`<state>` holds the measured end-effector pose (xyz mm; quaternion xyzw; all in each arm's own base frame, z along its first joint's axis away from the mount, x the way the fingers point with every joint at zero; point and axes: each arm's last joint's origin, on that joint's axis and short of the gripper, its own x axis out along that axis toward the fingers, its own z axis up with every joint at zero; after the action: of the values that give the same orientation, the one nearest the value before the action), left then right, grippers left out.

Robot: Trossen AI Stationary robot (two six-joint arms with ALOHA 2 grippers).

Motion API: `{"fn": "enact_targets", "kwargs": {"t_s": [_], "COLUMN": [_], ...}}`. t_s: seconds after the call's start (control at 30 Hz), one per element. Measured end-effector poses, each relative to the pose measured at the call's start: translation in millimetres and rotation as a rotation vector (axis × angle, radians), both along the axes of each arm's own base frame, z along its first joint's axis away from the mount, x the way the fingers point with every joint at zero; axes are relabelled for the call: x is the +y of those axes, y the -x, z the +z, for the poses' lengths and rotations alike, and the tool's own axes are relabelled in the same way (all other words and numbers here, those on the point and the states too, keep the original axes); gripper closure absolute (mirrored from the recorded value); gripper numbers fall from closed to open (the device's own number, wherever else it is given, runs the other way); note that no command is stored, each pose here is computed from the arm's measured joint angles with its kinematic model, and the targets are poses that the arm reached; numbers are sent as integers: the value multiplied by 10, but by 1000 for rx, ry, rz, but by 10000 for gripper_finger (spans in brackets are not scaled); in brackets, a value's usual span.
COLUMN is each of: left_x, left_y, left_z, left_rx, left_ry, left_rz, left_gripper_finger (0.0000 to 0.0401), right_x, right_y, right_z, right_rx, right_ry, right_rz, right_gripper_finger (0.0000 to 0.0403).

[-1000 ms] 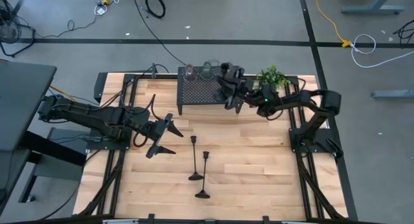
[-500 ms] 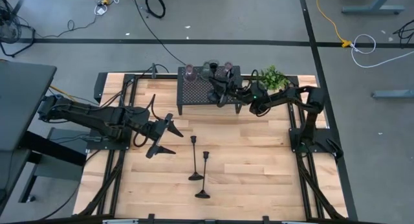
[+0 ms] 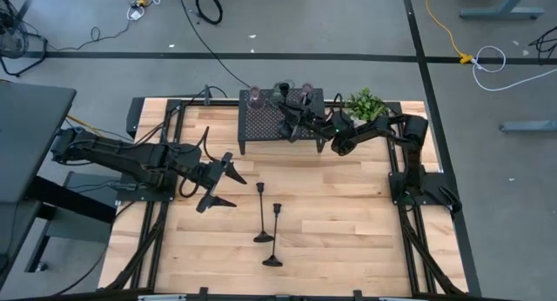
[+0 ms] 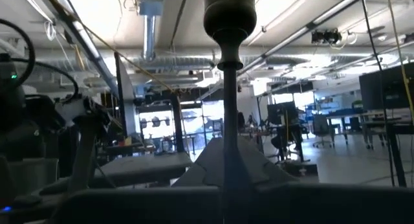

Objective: Pick & Place candle stick holders
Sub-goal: Put the top right black candle holder on the shelf

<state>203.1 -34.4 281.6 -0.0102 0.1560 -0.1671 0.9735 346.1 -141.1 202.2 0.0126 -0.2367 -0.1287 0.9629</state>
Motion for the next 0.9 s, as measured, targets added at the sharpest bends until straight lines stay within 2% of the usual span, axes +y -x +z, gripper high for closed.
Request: {"fn": "enact_targets", "kwargs": {"t_s": [0.17,0.43,0.9], "left_x": [0,-1,0], "left_y": [0,1,1], "left_z": [-1,-2,-2], "left_rx": [2,3,2], "left_ry": [3,2,1], "left_rz": [1,-1,0], "left_gripper_finger": [51,51,51], "right_x": [-65,-115,-112], "right_y": [-122,-135,-139], "right_z": [-30,-81,-87], "right_rx": [7,61,68], "right_ry": [-1,-25,-25], "right_rz": [12,14,14], "right_gripper_finger": [401,400,347]}}
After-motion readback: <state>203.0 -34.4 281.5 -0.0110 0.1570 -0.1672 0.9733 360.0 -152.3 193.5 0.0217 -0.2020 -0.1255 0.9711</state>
